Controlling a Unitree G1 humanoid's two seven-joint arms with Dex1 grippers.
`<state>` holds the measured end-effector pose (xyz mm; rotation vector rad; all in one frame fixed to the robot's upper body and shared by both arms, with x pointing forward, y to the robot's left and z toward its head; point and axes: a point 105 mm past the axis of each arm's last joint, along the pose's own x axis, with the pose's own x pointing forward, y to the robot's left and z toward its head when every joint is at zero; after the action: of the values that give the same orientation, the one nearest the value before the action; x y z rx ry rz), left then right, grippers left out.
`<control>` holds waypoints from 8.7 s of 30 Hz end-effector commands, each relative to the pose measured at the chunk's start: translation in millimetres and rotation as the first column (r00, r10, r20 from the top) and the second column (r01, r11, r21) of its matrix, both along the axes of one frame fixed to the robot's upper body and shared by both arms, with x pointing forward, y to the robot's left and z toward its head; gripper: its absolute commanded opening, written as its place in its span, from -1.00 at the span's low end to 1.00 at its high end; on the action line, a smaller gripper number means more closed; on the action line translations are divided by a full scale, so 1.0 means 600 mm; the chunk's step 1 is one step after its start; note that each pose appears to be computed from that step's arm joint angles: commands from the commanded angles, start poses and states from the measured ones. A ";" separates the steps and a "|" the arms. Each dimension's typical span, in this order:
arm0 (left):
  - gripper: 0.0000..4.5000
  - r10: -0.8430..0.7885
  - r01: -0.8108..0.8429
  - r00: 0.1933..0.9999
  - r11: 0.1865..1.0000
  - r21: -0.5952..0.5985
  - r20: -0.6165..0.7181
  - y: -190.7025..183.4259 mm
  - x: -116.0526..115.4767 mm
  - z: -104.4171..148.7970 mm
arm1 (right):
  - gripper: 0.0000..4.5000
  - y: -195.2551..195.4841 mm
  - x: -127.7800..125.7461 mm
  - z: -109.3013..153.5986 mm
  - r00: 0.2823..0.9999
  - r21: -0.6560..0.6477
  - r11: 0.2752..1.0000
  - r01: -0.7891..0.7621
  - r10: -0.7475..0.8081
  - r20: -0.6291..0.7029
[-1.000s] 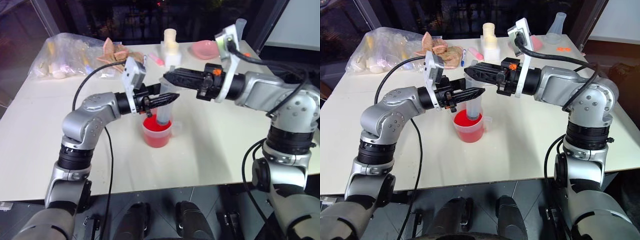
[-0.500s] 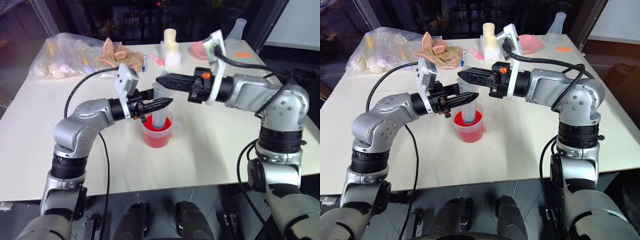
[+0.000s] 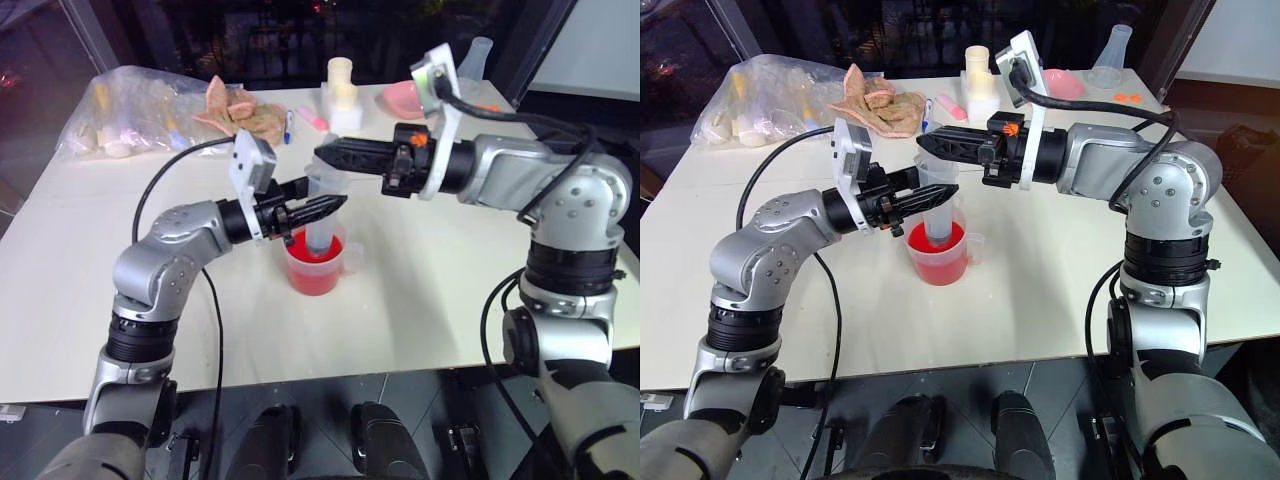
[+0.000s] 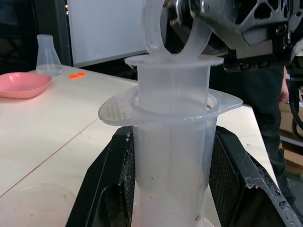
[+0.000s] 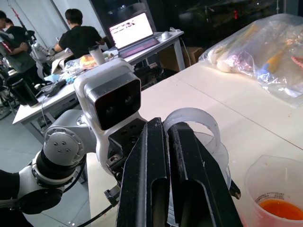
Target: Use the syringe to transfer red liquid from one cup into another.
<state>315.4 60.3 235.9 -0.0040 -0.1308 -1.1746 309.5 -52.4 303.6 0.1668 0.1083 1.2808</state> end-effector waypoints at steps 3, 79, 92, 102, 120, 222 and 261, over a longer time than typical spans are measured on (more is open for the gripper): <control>-0.31 -0.039 0.041 0.998 0.998 0.047 -0.044 -0.015 -0.011 -0.029 | -0.99 -0.017 -0.010 0.072 0.986 0.081 0.996 0.029 -0.041 0.160; -0.31 0.396 -0.319 0.871 0.906 -0.280 0.290 0.050 0.105 0.069 | 0.52 0.028 0.050 0.069 0.967 0.042 0.988 0.150 -0.156 0.200; -0.31 0.395 -0.324 0.876 0.907 -0.269 0.275 0.047 0.100 0.058 | 0.52 0.056 0.071 0.088 0.962 0.061 0.986 0.152 -0.162 0.220; -0.31 0.396 -0.328 0.878 0.907 -0.264 0.268 0.047 0.103 0.056 | 0.52 0.060 0.058 0.085 0.969 0.043 0.991 0.124 -0.130 0.211; -0.31 0.386 -0.321 0.886 0.911 -0.259 0.258 0.039 0.098 0.052 | -0.99 0.098 0.047 0.076 0.979 0.027 0.998 0.060 -0.064 0.193; -0.31 0.667 -0.711 0.637 0.702 0.041 -0.388 0.176 0.175 0.146 | 0.45 -0.099 0.072 -0.014 0.923 0.014 0.924 0.383 -0.383 -0.033; 0.96 0.749 -0.632 0.475 0.656 0.412 -0.463 0.244 0.060 -0.049 | 0.49 -0.097 -0.037 -0.084 0.937 -0.561 0.826 -0.052 0.234 0.259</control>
<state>355.9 205.3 195.1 -0.1613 0.5727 -0.2722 289.2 -108.7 244.7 -0.5236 0.2453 1.3644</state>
